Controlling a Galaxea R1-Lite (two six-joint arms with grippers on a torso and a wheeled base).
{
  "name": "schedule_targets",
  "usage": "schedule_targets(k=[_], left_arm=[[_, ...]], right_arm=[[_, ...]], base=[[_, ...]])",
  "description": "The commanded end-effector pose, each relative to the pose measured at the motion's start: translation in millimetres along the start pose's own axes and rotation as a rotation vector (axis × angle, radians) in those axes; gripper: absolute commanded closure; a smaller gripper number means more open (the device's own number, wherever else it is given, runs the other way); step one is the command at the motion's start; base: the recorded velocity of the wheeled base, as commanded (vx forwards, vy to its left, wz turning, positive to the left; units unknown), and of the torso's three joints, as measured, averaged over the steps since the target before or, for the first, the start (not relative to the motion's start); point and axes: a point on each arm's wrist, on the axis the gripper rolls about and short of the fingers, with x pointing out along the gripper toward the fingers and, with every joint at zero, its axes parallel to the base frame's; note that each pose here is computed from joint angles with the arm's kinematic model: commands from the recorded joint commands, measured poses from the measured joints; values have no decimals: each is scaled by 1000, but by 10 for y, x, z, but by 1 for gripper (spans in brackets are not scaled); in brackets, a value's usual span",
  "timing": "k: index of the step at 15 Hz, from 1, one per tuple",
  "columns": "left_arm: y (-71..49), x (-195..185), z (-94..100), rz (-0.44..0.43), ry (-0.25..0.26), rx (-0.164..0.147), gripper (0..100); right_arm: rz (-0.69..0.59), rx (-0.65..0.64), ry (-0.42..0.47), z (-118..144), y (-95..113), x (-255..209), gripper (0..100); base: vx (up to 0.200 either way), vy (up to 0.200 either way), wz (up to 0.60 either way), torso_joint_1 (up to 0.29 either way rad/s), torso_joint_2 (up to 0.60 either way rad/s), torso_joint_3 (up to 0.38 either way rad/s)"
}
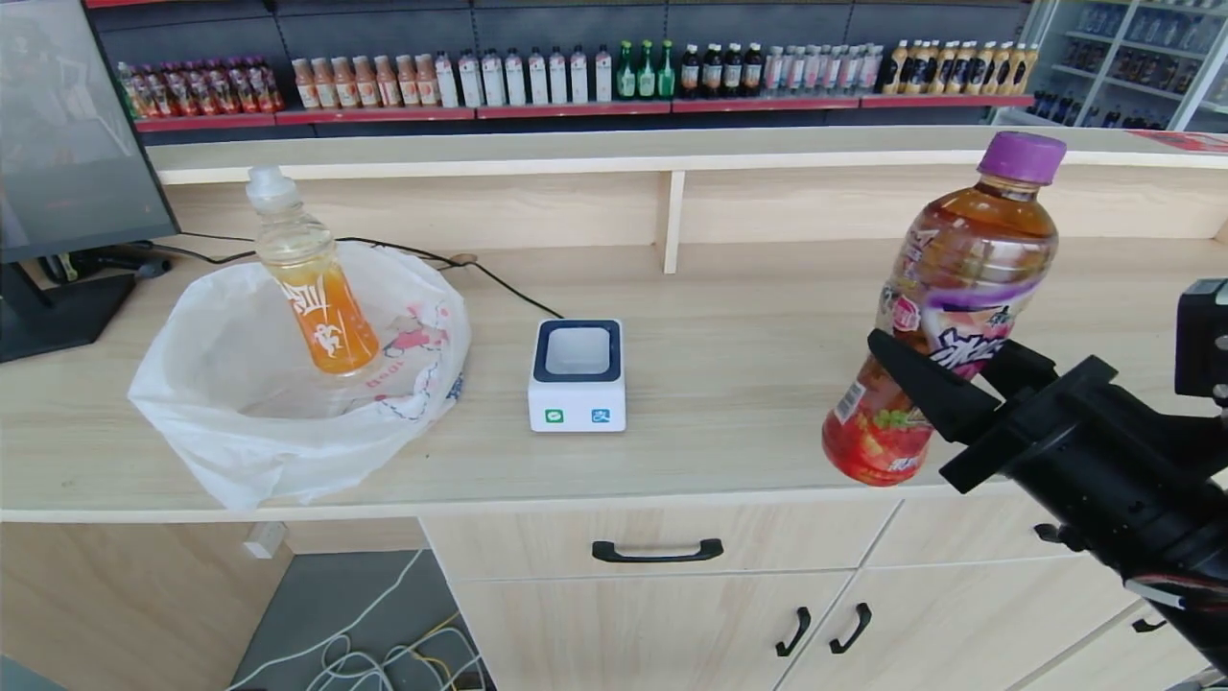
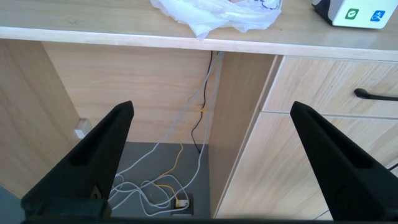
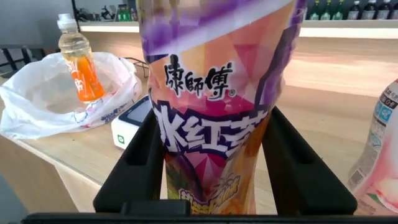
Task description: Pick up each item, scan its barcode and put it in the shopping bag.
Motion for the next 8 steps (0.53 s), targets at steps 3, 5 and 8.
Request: schedule_targets(k=[3, 5, 8], left_arm=[[0, 0, 0, -1, 0, 0, 0], [0, 0, 0, -1, 0, 0, 0], [0, 0, 0, -1, 0, 0, 0]], right_arm=[[-53, 0, -65, 135, -123, 52, 100], [-99, 42, -73, 146, -152, 60, 100], [-149, 45, -111, 222, -172, 109, 100]], base=[[0, 0, 0, 0, 0, 0], [0, 0, 0, 0, 0, 0], [0, 67, 0, 2, -1, 1]])
